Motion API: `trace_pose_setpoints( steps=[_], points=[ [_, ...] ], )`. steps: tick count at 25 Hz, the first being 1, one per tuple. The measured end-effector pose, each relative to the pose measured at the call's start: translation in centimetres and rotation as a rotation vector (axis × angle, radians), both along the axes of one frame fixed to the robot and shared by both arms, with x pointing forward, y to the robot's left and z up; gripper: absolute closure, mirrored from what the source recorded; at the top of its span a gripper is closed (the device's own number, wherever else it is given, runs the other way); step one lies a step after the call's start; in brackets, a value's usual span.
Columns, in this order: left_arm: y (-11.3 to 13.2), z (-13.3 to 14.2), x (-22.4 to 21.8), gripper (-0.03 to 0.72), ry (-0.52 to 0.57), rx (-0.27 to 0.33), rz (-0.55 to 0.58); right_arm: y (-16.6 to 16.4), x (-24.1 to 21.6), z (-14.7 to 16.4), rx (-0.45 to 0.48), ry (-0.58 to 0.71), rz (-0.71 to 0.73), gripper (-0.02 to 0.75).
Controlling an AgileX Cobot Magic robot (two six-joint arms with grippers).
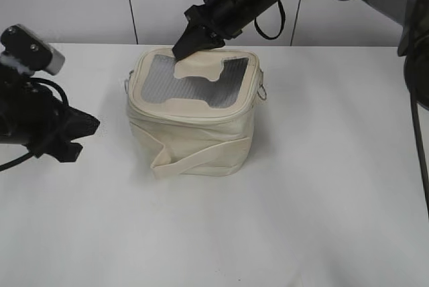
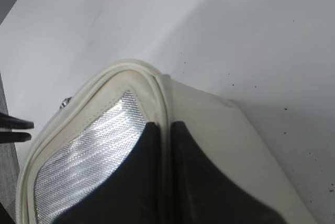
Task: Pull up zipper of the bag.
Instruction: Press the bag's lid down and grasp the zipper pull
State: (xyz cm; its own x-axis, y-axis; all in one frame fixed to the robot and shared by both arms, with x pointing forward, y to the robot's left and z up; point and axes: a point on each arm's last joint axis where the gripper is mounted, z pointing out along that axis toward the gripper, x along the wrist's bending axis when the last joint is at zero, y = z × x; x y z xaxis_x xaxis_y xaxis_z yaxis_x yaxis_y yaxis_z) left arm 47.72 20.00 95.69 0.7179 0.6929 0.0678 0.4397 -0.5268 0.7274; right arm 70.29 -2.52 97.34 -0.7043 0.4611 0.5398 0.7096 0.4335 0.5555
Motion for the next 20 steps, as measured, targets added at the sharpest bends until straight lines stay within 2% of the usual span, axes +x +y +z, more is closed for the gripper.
trace_pose_setpoints(
  steps=[1,3,5,6,8,11,14,20],
  points=[
    [0.1,0.1,0.3,0.623,-0.009,0.007,0.019,0.0,0.0,0.0,0.000,0.000,0.001,0.693],
    [0.2,0.6,1.0,0.496,-0.036,0.013,0.024,0.0,0.0,0.0,0.000,-0.003,0.004,0.693],
    [0.1,0.8,1.9,0.305,-0.051,0.009,0.022,0.0,0.0,0.0,0.000,-0.005,0.005,0.693],
    [0.0,0.9,2.5,0.235,-0.053,0.007,0.027,0.0,0.0,0.0,0.000,-0.005,0.005,0.693],
    [0.0,0.6,3.8,0.140,-0.055,0.013,0.025,0.0,0.0,0.0,0.000,-0.005,0.005,0.693],
    [0.1,-0.3,6.2,0.143,-0.043,-0.004,-0.012,0.0,0.0,0.0,-0.001,-0.005,0.007,0.693],
    [0.3,-1.1,8.3,0.165,-0.031,-0.056,-0.064,0.0,0.0,0.0,-0.001,-0.004,0.008,0.693],
    [0.2,-1.7,10.6,0.171,-0.081,0.004,-0.188,-0.1,0.0,0.0,0.000,-0.005,0.008,0.693]
  ],
)
